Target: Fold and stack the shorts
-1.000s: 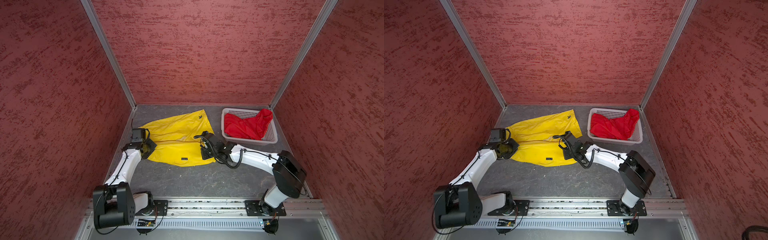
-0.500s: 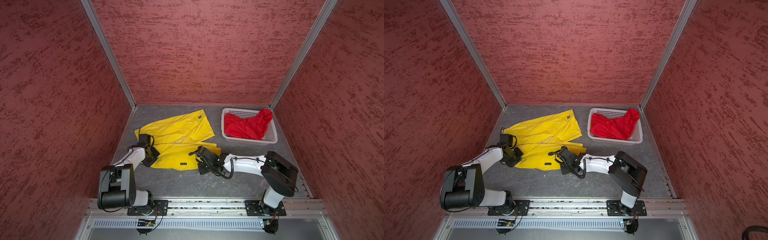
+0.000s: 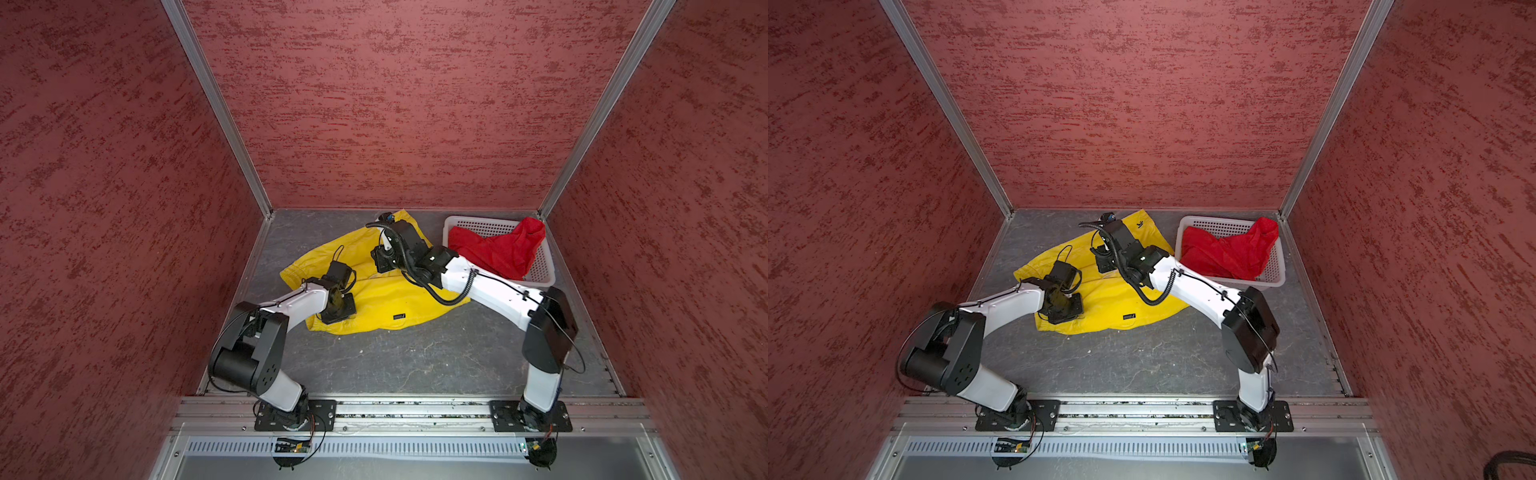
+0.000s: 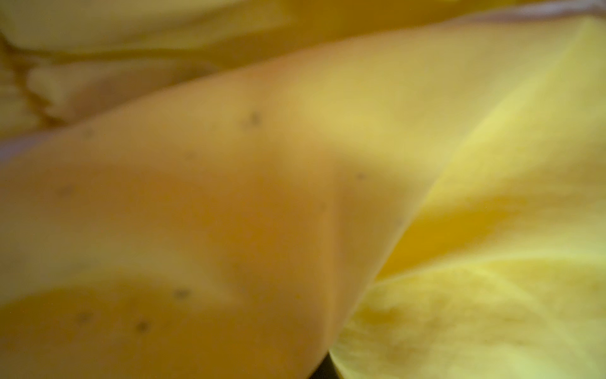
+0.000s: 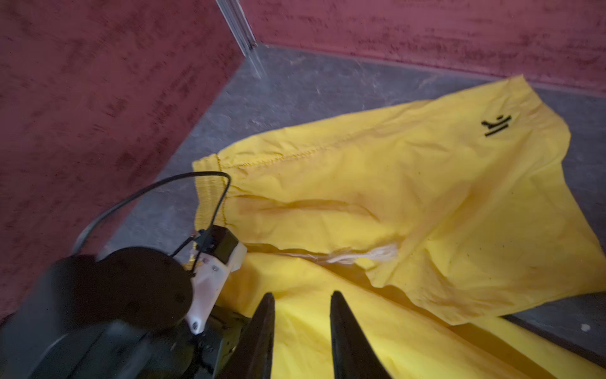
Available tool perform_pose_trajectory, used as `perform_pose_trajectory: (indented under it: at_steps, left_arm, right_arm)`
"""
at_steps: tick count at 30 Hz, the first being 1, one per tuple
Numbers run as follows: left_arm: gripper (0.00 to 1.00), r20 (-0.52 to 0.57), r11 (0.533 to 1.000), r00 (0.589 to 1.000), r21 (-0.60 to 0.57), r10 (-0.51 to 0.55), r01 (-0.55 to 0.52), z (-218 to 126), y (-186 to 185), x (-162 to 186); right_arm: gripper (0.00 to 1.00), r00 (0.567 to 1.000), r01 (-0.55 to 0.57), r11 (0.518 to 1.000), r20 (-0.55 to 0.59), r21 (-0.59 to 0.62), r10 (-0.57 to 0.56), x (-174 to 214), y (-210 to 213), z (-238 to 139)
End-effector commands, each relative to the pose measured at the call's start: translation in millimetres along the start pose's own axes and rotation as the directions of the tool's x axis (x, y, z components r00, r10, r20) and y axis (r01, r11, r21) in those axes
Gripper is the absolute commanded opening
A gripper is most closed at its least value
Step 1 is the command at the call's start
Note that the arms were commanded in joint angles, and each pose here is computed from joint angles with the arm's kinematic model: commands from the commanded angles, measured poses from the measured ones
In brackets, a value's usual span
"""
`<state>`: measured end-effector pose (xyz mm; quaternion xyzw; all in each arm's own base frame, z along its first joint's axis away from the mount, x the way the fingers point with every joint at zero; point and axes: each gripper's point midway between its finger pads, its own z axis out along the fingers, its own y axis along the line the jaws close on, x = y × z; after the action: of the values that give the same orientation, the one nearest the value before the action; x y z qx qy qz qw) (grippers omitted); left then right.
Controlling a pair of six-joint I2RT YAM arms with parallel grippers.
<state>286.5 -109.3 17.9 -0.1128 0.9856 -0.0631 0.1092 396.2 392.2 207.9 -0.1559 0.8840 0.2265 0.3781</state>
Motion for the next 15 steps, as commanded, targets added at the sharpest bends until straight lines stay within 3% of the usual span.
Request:
perform_pose_trajectory:
  at_steps: [1,6,10,15]
  left_arm:
    - [0.00,0.009,0.993,0.994,-0.051,0.111,-0.111,12,-13,-1]
    - [0.00,-0.017,0.986,0.987,-0.035,0.162,-0.163,26,-30,7]
    - [0.00,-0.010,0.987,0.987,-0.020,0.161,-0.161,25,-31,8]
    - [0.00,0.013,0.988,0.988,-0.010,0.153,-0.153,17,-32,6]
  right_arm:
    - [0.31,0.989,-0.062,0.989,-0.124,0.137,0.079,25,-65,21]
    - [0.32,0.961,-0.197,0.932,-0.130,0.305,0.246,36,-150,28]
    - [0.36,0.941,-0.253,0.859,-0.094,0.446,0.326,45,-209,15]
    - [0.35,0.911,-0.320,0.798,-0.067,0.510,0.408,58,-251,0]
